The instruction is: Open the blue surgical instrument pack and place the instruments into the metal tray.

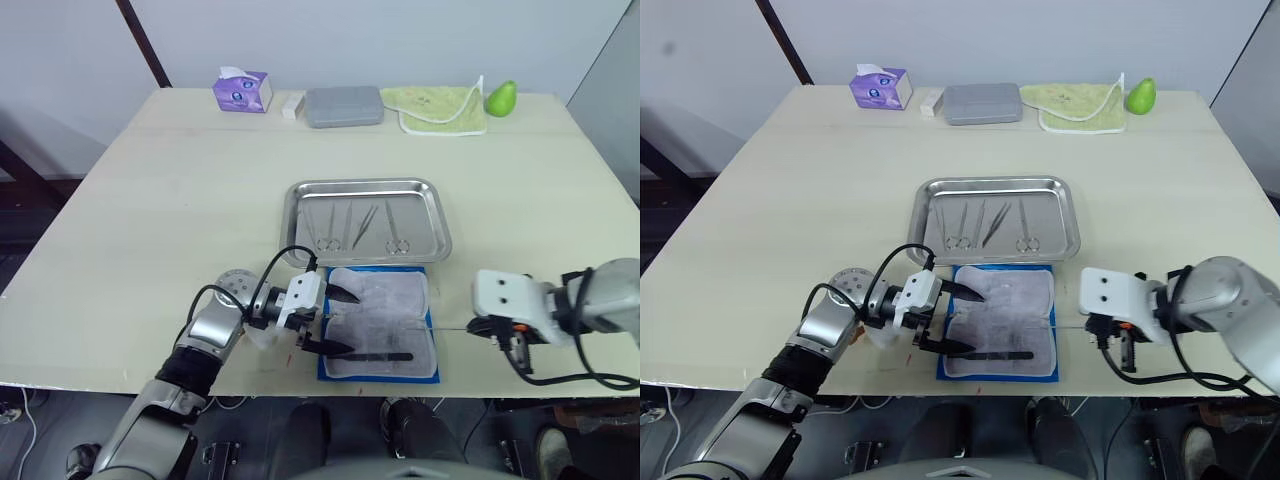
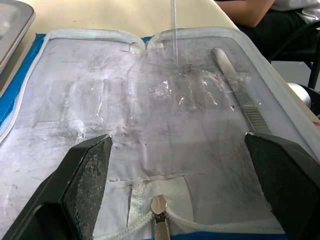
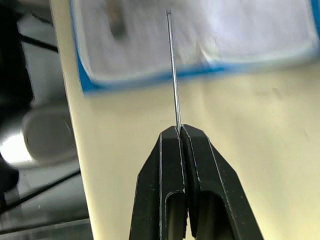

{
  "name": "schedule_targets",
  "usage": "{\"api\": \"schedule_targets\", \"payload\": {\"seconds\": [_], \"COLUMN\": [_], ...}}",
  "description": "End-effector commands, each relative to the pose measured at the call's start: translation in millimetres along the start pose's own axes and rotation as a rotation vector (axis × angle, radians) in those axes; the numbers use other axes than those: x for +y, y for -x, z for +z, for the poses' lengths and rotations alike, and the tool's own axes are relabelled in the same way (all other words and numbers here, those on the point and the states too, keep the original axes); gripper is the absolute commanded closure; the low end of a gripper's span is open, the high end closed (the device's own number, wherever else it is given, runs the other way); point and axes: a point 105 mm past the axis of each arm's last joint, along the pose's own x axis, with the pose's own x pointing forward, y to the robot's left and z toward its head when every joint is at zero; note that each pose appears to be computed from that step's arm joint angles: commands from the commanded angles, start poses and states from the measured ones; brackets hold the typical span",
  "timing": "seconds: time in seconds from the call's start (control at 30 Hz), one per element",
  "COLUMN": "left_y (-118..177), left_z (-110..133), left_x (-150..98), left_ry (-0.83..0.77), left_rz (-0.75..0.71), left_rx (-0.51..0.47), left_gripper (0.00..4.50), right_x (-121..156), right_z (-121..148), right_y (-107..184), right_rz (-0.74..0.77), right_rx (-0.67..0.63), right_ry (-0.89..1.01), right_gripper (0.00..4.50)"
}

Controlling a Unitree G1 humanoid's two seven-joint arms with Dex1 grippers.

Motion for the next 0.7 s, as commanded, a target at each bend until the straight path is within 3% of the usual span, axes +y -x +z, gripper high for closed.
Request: {"api": "schedule_targets", "payload": {"seconds": [0.03,0.13,0.23,0.33,0.5,0.7], "left_y": [-5,-5,-4,-3,-2,-1], "left_z": [-22,-23,-23,-23,-22,-21], "left_x": [-10,-10,-10,-10,-10,-10], "left_ry": [0.089,0.091,0.093,0.094,0.092,0.096], "left_rz": [-0.015,-0.012,-0.008,-0.004,0.008,0.021], "left_rx": [0.043,0.042,0.041,0.043,0.041,0.039], "left_gripper": [0.00,0.00,0.00,0.00,0.00,0.00], "right_x": [2,-2,-4,-7,-37,-72], "right_z": [7,7,19,27,49,62], "right_y": [20,35,45,42,36,18], "right_rz": [-0.015,-0.051,-0.079,-0.133,-0.319,-0.504], "right_rx": [-0.025,-0.060,-0.201,-0.280,-0.498,-0.531], "right_ry": [0.027,-0.030,-0.125,-0.158,-0.326,-0.503], "right_gripper": [4.47,4.47,4.47,4.47,4.47,4.47]}}
